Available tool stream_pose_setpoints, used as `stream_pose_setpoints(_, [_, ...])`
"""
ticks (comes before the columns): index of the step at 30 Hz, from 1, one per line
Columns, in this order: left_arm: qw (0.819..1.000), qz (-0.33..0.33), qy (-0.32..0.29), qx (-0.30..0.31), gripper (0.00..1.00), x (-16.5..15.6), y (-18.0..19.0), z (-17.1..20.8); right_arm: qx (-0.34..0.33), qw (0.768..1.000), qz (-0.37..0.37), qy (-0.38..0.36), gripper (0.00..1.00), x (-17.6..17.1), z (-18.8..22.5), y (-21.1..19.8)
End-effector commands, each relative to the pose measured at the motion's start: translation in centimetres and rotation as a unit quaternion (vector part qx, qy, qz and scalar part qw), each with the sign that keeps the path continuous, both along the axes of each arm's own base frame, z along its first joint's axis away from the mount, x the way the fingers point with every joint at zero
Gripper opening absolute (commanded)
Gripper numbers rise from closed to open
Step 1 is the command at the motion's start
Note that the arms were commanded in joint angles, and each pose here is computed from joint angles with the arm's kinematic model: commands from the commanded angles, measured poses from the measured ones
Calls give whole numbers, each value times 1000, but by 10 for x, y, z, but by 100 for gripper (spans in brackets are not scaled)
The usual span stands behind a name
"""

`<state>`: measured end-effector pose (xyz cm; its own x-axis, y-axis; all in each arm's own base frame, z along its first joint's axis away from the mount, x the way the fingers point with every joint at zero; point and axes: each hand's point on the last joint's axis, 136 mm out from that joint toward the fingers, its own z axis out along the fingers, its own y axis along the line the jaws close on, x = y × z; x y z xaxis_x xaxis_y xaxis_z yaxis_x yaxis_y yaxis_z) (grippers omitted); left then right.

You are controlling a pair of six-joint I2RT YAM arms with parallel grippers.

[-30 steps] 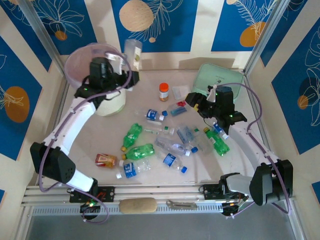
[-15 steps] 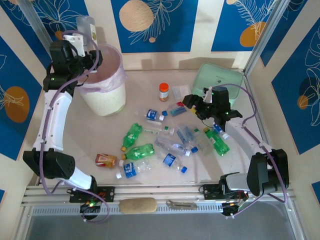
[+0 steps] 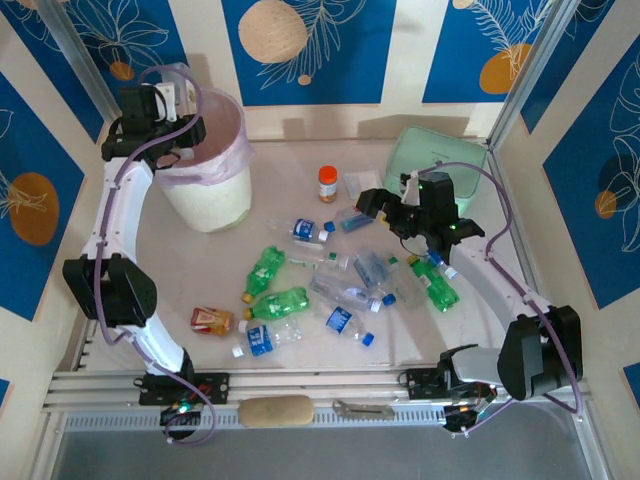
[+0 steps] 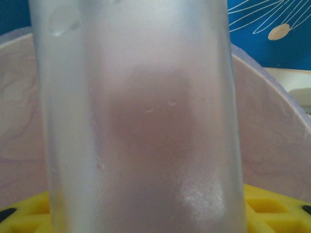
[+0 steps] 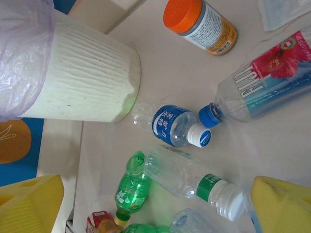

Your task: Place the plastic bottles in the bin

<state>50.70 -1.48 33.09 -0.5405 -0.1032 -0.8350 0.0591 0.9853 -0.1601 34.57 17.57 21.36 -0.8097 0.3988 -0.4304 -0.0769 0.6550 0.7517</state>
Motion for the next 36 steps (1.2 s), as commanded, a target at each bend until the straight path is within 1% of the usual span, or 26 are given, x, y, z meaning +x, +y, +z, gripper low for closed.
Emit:
stream_pose_setpoints(1, [1000,3,-10,10,67,-1,7,14,-9,1000,1,-16,99,-2,12,-2])
stream_pose_setpoints(3, [1000,2,-8,7,82,-2,6,14,-9,1000,0,-14,99,-2,11,-2])
stream_pose_setpoints(6, [1000,3,-9,5,93,-4,6,16,-9,1000,0,-13,99,-2,11,-1])
stream_pose_setpoints(7, [1000,4,-10,5,99,-5,6,17,-9,1000,1,-13,99,-2,11,-1])
stream_pose_setpoints(12, [1000,9,-27,1,100,-15,6,35,-8,1000,2,-12,99,-2,10,0])
stream_pose_setpoints(16, [999,15,-31,-18,100,-30,4,49,-6,1000,5,-13,99,-2,8,2])
stream_pose_setpoints(19, [999,18,-18,-38,100,-49,0,54,-3,1000,9,-12,99,-2,4,5])
stream_pose_setpoints(23, [997,11,-7,-78,100,-82,-12,54,-1,1000,15,-8,99,0,-3,8])
stream_pose_setpoints(26, [995,14,6,-103,100,-109,-19,48,0,1000,20,-1,99,2,-9,10])
stream_pose_setpoints(29, [992,29,34,-119,100,-137,-22,34,-2,1000,22,5,99,2,-14,11])
stream_pose_setpoints(31, [989,34,60,-133,100,-156,-29,18,-2,1000,21,7,99,2,-17,11])
stream_pose_setpoints(34, [985,41,100,-135,100,-181,-43,-11,1,1000,21,14,99,2,-21,11])
stream_pose_setpoints(36, [980,42,120,-155,100,-193,-53,-28,3,1000,23,17,99,2,-22,13])
